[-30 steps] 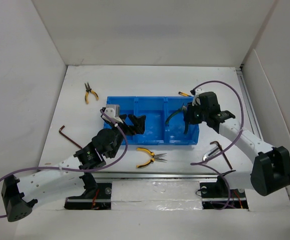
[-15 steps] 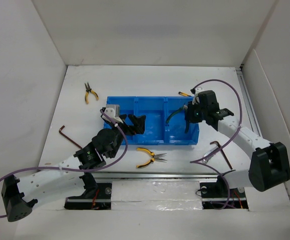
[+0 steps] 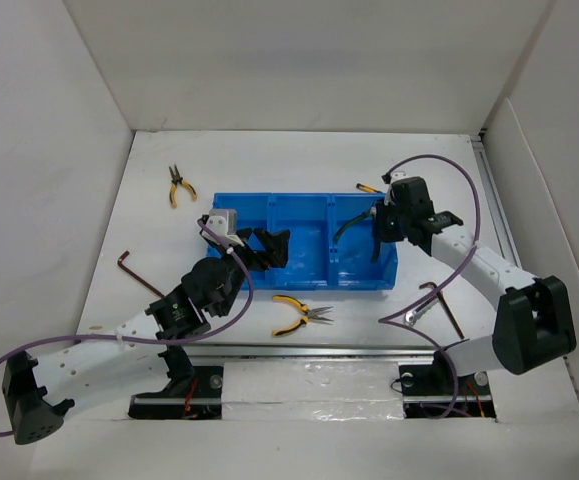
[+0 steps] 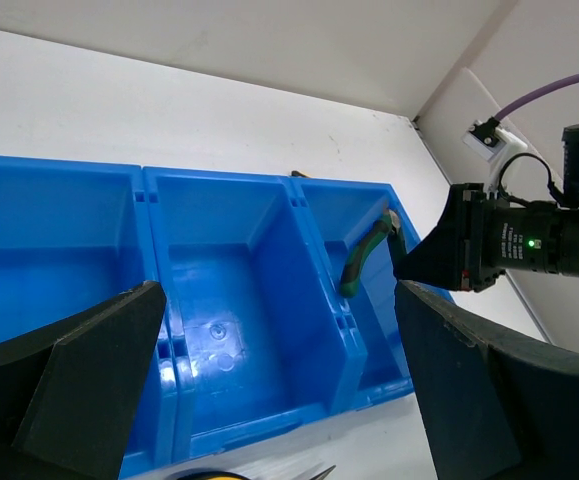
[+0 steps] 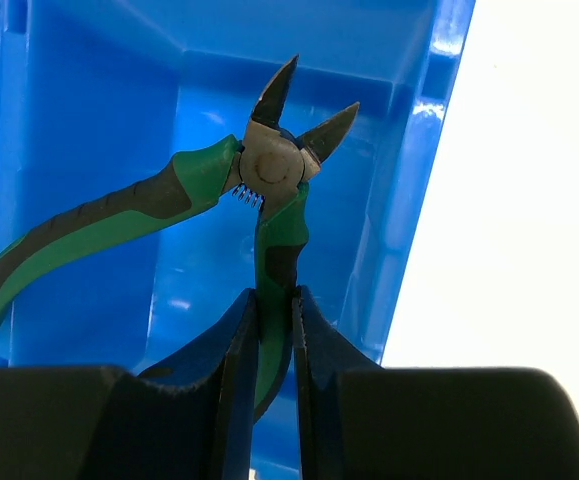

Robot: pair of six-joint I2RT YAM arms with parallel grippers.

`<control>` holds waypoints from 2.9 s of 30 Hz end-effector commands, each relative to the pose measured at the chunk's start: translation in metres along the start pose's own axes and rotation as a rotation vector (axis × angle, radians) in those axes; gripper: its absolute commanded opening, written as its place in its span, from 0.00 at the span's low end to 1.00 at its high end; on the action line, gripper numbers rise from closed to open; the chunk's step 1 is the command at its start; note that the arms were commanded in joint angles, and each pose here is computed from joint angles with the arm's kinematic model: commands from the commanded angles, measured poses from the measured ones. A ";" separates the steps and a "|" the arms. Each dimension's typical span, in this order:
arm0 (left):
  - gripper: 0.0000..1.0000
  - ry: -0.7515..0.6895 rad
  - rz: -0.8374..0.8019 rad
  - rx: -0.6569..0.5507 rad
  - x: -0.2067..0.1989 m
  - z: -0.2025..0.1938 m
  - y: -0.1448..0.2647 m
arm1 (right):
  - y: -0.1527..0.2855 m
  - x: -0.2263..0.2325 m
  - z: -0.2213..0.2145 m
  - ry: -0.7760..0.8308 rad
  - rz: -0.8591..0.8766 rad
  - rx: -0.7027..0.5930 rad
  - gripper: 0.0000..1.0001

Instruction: Sort the tools into containers

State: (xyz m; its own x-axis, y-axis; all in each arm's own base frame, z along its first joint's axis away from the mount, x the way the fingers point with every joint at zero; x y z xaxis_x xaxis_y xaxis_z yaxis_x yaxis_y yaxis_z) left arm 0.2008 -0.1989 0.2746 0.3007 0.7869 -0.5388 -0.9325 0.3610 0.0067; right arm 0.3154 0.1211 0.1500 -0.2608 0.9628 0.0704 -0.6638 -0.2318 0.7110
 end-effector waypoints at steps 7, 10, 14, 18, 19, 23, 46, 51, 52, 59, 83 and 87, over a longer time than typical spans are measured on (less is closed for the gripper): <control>0.99 0.032 -0.015 -0.039 -0.002 0.008 0.002 | -0.007 -0.006 0.022 -0.019 -0.067 -0.032 0.29; 0.99 0.033 -0.016 -0.039 -0.002 0.009 0.002 | -0.007 -0.008 0.023 -0.023 -0.084 -0.035 0.30; 0.99 0.034 -0.017 -0.040 -0.002 0.009 0.002 | -0.007 -0.009 0.022 -0.032 -0.090 -0.033 0.31; 0.99 0.032 -0.018 -0.036 -0.002 0.008 0.002 | -0.004 -0.010 0.024 -0.042 -0.099 -0.047 0.31; 0.99 0.032 -0.017 -0.037 -0.002 0.008 0.002 | 0.001 -0.010 0.027 -0.046 -0.100 -0.064 0.31; 0.99 0.031 -0.016 -0.036 -0.002 0.008 0.001 | 0.032 -0.008 0.051 -0.066 -0.076 -0.170 0.31; 0.99 0.048 -0.054 -0.011 -0.009 0.003 0.001 | 0.066 -0.104 0.262 0.093 -0.098 -0.650 0.69; 0.99 0.043 -0.066 0.004 -0.012 0.001 -0.001 | 0.001 -0.120 0.251 0.064 0.047 -0.451 0.72; 0.99 0.045 -0.080 0.010 -0.014 0.001 0.000 | -0.007 -0.122 0.251 0.060 0.049 -0.440 0.73; 0.99 0.059 -0.103 0.018 -0.017 0.003 0.003 | -0.076 -0.147 0.231 0.148 0.043 -0.282 0.72; 0.99 0.081 -0.131 0.000 -0.019 0.010 0.009 | -0.129 -0.142 0.137 0.430 0.166 0.065 0.69; 0.99 0.079 -0.117 -0.001 -0.017 0.008 0.008 | -0.130 -0.131 0.137 0.446 0.202 0.051 0.69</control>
State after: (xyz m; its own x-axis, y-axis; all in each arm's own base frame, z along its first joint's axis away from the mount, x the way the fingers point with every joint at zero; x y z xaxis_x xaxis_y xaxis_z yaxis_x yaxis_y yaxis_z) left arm 0.1884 -0.2077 0.2852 0.3962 0.7156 -0.5753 -0.8834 0.4679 -0.0265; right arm 0.5350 0.0315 0.1242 -0.6164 0.7847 -0.0657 -0.5284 -0.3503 0.7734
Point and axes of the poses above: each gripper's point midway between its finger pads, its own y axis back along the fingers, its own x axis along the line the jaws close on, z = x × y, the point moved 4 cm from there along y, back along the fingers, and after that the axes turned 7 degrees about y, right-handed, at the moved point
